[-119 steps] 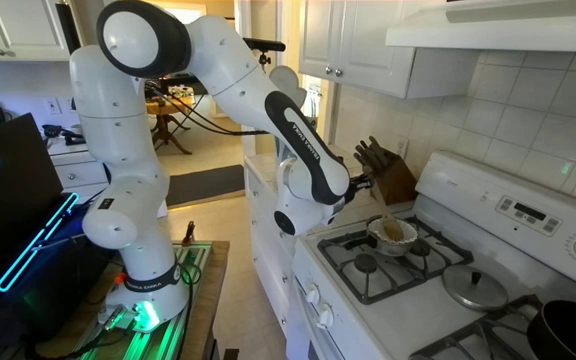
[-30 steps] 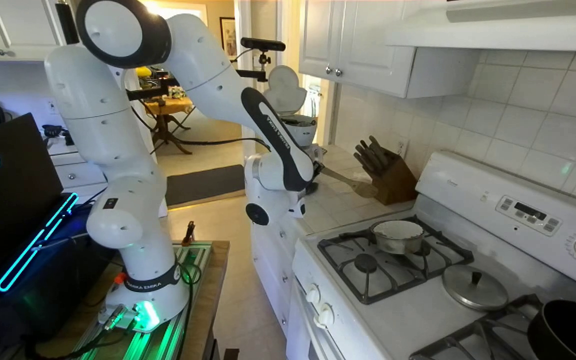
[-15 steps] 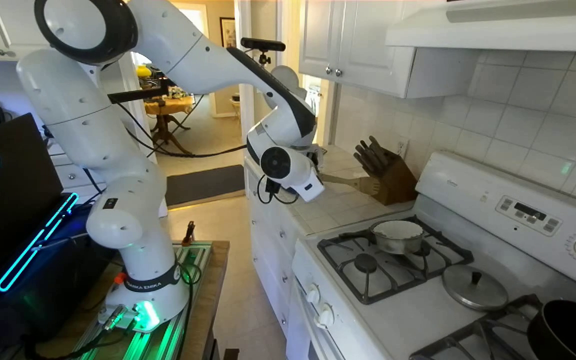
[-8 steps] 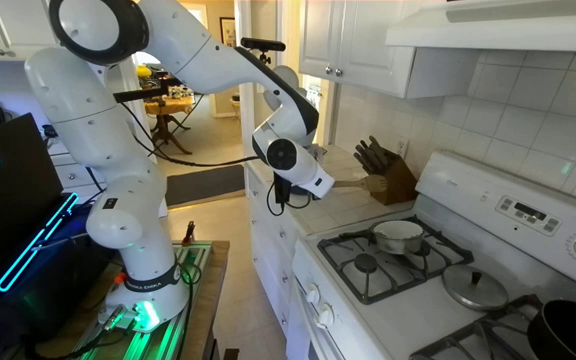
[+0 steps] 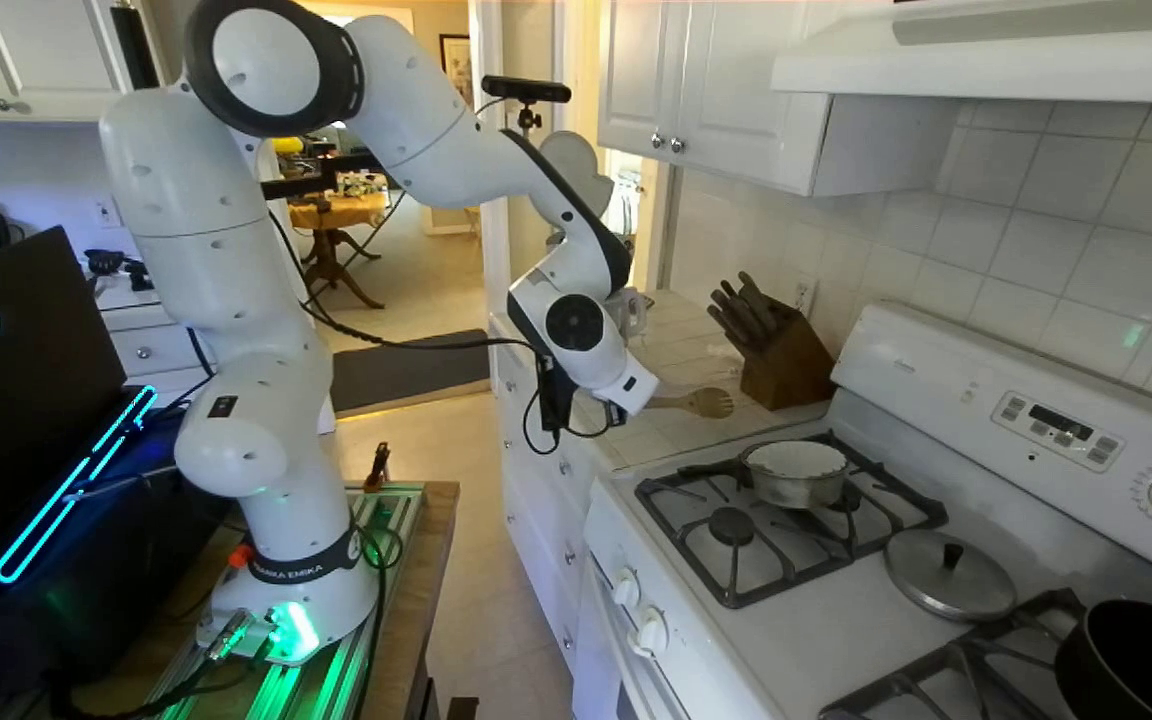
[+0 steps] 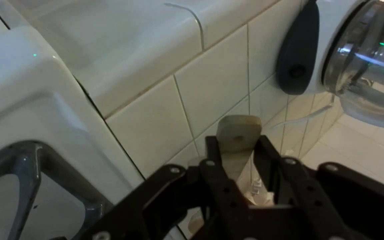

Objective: Use the spoon to stir the contents of the pan

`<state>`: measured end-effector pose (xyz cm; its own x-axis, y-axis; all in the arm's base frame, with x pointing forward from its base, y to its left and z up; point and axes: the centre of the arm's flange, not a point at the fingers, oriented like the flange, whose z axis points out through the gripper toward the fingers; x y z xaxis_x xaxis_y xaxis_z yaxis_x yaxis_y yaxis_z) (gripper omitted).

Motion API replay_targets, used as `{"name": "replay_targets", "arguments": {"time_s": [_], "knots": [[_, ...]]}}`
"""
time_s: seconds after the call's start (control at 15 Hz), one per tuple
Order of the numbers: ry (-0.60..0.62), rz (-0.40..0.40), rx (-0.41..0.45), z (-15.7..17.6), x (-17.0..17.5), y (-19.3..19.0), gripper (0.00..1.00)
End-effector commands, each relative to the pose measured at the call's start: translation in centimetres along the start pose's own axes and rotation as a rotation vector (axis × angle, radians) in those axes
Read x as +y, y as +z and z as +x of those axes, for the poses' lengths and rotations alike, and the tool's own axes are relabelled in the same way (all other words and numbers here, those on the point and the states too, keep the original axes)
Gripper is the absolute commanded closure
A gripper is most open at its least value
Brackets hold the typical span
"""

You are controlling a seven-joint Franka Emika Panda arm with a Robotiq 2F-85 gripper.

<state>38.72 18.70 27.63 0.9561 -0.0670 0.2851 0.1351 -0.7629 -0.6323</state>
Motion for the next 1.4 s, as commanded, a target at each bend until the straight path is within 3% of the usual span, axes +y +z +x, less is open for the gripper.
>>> {"name": "replay_targets", "arguments": {"time_s": [0.0,0.2,0.53,1.13,1.2,1.33], "knots": [[-0.039,-0.082,-0.037,0.6,-0.6,2.4,0.92],[-0.046,-0.096,0.005,0.6,-1.5,4.9,0.92],[-0.036,-0.126,-0.001,1.3,-2.7,8.0,0.92],[0.010,-0.212,-0.004,1.8,-0.5,11.5,0.92],[0.021,-0.202,-0.003,2.0,-0.7,11.4,0.44],[0.051,-0.174,-0.003,2.4,-1.1,11.0,0.36]]}}
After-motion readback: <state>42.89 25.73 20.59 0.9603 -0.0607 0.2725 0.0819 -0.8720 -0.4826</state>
